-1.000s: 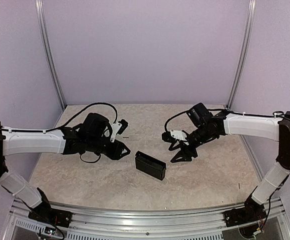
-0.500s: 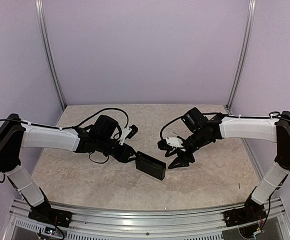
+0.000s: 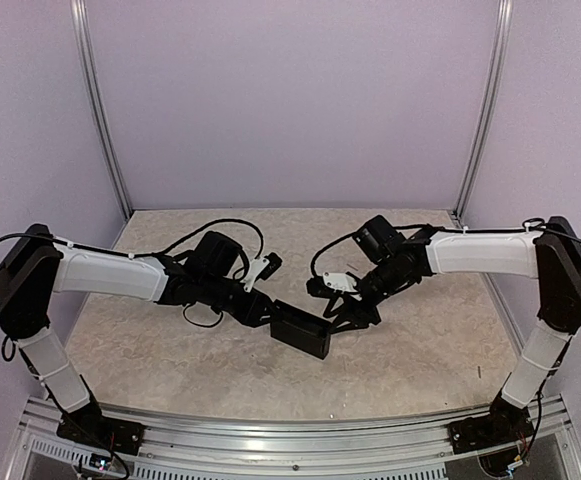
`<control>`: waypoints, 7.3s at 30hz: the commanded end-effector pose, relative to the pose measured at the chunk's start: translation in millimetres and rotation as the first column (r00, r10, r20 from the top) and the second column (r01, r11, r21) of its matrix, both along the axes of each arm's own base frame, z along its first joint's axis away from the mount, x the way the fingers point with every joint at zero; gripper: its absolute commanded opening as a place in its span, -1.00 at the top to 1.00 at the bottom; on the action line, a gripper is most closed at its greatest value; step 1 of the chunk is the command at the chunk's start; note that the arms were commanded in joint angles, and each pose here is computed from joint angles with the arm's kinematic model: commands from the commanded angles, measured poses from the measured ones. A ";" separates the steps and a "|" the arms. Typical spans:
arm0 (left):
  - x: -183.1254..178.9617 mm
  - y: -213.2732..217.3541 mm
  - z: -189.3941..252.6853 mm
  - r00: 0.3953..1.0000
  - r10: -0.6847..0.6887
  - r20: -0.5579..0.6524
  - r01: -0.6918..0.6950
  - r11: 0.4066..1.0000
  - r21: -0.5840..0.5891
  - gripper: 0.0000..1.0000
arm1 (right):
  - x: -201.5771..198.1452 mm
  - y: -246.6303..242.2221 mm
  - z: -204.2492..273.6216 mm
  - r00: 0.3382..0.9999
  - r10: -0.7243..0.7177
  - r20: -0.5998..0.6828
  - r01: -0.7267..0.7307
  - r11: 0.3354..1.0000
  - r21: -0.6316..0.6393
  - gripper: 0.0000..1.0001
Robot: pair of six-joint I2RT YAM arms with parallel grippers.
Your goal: Fold the paper box
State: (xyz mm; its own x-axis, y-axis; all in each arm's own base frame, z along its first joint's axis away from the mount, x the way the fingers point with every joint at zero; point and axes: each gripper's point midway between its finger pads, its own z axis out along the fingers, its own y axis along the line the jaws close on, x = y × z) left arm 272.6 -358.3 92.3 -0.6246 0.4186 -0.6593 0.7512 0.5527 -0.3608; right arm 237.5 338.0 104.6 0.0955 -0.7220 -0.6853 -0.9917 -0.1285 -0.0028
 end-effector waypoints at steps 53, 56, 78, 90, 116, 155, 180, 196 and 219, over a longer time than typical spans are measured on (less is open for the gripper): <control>18.5 -24.7 18.7 0.992 -0.059 0.110 0.057 0.998 0.025 0.31 | -7.6 -18.0 15.7 1.000 -0.016 -0.012 0.015 0.999 -0.032 -0.02; 21.3 -31.4 16.2 0.992 -0.076 0.105 0.074 0.997 0.023 0.31 | -4.7 -17.7 13.7 1.000 -0.026 -0.008 0.026 0.999 -0.034 0.08; 21.3 -36.5 3.4 0.994 -0.086 0.065 0.085 0.996 0.029 0.33 | -14.3 -14.7 7.3 1.000 0.001 -0.014 -0.001 0.999 -0.039 -0.06; 16.6 -36.7 5.6 0.996 -0.074 0.053 0.073 0.997 0.027 0.33 | -7.0 -3.3 0.4 0.996 -0.066 -0.054 0.063 0.997 -0.043 0.02; 6.2 -41.6 -3.6 0.995 -0.097 0.029 0.096 0.994 0.050 0.35 | -3.1 -4.8 4.5 0.980 -0.160 -0.117 0.163 0.986 0.017 0.46; 20.8 -12.4 62.2 0.997 0.001 0.076 0.001 1.000 -0.018 0.29 | -6.6 -16.9 8.3 0.991 -0.112 0.079 0.115 0.993 -0.032 0.44; 11.9 -14.7 23.7 0.999 0.001 -0.038 0.003 0.994 0.107 0.54 | -3.3 -7.7 8.5 0.992 -0.126 0.030 0.126 0.992 -0.027 0.44; 9.0 -26.3 10.7 0.998 0.048 -0.045 -0.039 0.983 0.178 0.93 | -4.1 -5.6 13.4 0.990 -0.139 0.015 0.139 0.990 -0.006 0.43; -2.3 -32.3 -2.4 0.993 0.100 -0.060 -0.085 0.974 0.212 1.00 | -19.9 -6.5 16.9 0.994 -0.101 0.033 0.101 0.995 0.004 0.43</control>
State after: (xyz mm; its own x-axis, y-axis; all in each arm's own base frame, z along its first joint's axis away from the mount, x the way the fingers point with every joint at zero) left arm 284.3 -389.4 108.8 -0.6827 0.4589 -0.5686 0.6831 0.6772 -0.2735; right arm 229.2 326.2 109.2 -0.0158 -0.7469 -0.6647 -0.9999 0.0160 0.0059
